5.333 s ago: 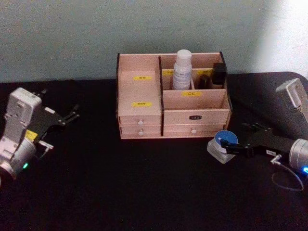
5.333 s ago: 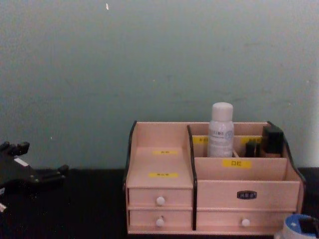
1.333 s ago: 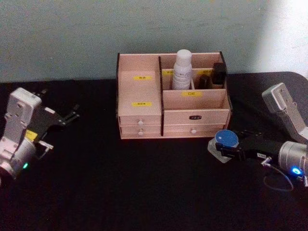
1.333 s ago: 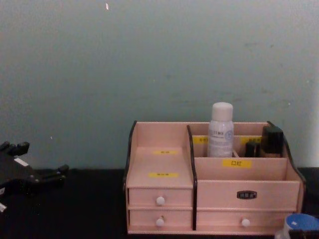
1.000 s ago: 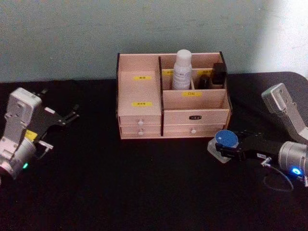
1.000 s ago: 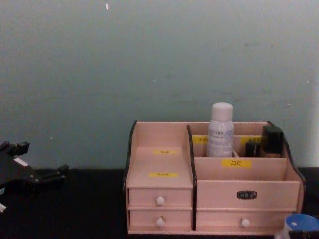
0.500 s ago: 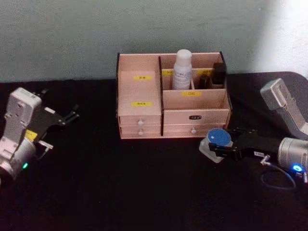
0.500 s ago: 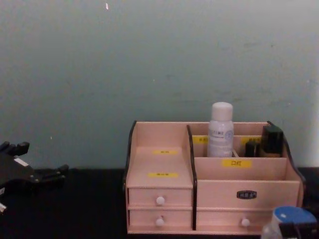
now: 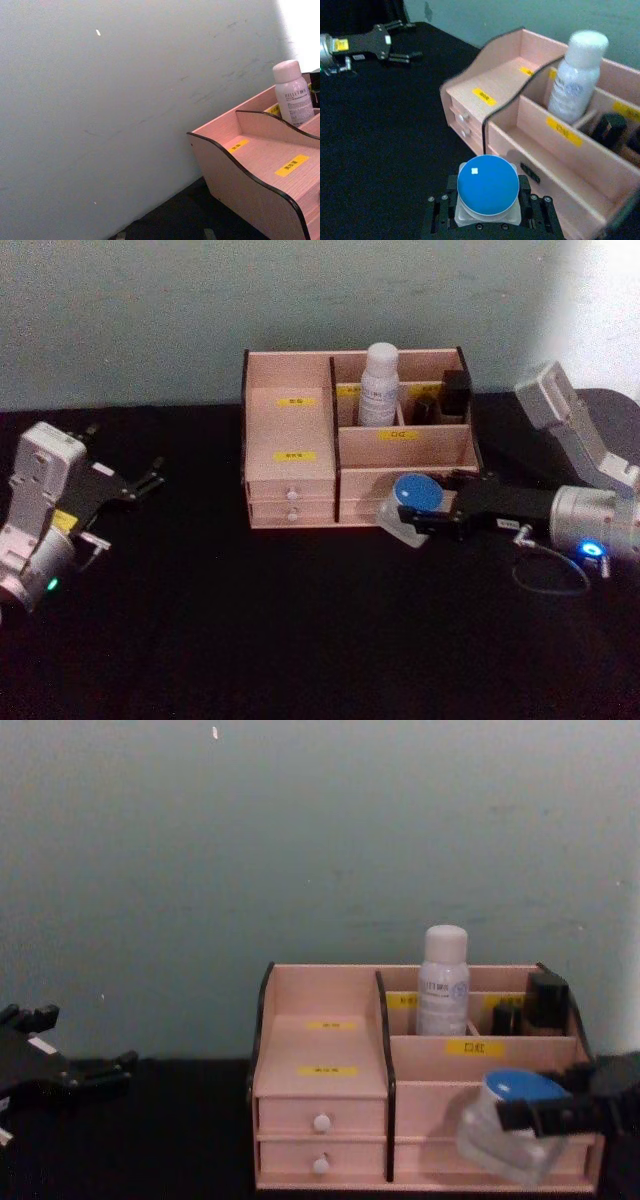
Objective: Pick up the facial cleanser and watermelon frost from the table and place them into the tiered storage box.
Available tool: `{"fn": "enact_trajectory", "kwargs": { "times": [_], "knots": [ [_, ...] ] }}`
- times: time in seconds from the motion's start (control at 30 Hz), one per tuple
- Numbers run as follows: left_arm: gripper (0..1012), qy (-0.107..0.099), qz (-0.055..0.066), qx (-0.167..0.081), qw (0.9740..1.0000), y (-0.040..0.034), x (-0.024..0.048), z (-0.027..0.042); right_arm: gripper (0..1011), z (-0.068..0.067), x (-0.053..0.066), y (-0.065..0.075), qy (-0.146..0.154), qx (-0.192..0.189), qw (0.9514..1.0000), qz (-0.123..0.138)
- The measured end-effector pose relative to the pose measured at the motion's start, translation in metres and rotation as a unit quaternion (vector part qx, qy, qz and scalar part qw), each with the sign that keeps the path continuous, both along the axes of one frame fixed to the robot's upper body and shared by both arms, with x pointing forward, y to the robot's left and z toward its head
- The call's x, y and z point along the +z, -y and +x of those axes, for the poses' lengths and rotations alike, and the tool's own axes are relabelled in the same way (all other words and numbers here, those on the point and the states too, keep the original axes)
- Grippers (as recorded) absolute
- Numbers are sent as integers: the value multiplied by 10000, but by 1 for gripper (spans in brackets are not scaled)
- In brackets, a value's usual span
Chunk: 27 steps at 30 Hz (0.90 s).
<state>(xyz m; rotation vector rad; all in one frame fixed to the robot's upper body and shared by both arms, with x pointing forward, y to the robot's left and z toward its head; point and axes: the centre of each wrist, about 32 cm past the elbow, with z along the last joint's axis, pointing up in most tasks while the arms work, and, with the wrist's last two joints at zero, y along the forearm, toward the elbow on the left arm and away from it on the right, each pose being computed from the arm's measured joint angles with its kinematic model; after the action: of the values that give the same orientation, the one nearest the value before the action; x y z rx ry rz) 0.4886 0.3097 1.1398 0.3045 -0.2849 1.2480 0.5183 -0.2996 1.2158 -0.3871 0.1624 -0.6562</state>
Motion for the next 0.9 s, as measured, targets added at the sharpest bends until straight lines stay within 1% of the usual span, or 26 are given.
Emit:
{"fn": "enact_trajectory", "kwargs": {
  "times": [0.17,0.4,0.7,0.73,0.9],
  "knots": [
    [1001,0,0,0,10000,0,0,0,723,108,79,-86,120,118,9998,40],
    [1001,0,0,0,10000,0,0,0,723,265,200,-243,346,257,9991,4],
    [1001,0,0,0,10000,0,0,0,723,395,292,-406,561,387,9977,43],
    [1001,1,1,0,10000,0,0,0,723,395,292,-406,561,387,9977,43],
    [1001,0,0,0,10000,0,0,0,723,462,316,-493,603,453,9971,86]
  ]
}}
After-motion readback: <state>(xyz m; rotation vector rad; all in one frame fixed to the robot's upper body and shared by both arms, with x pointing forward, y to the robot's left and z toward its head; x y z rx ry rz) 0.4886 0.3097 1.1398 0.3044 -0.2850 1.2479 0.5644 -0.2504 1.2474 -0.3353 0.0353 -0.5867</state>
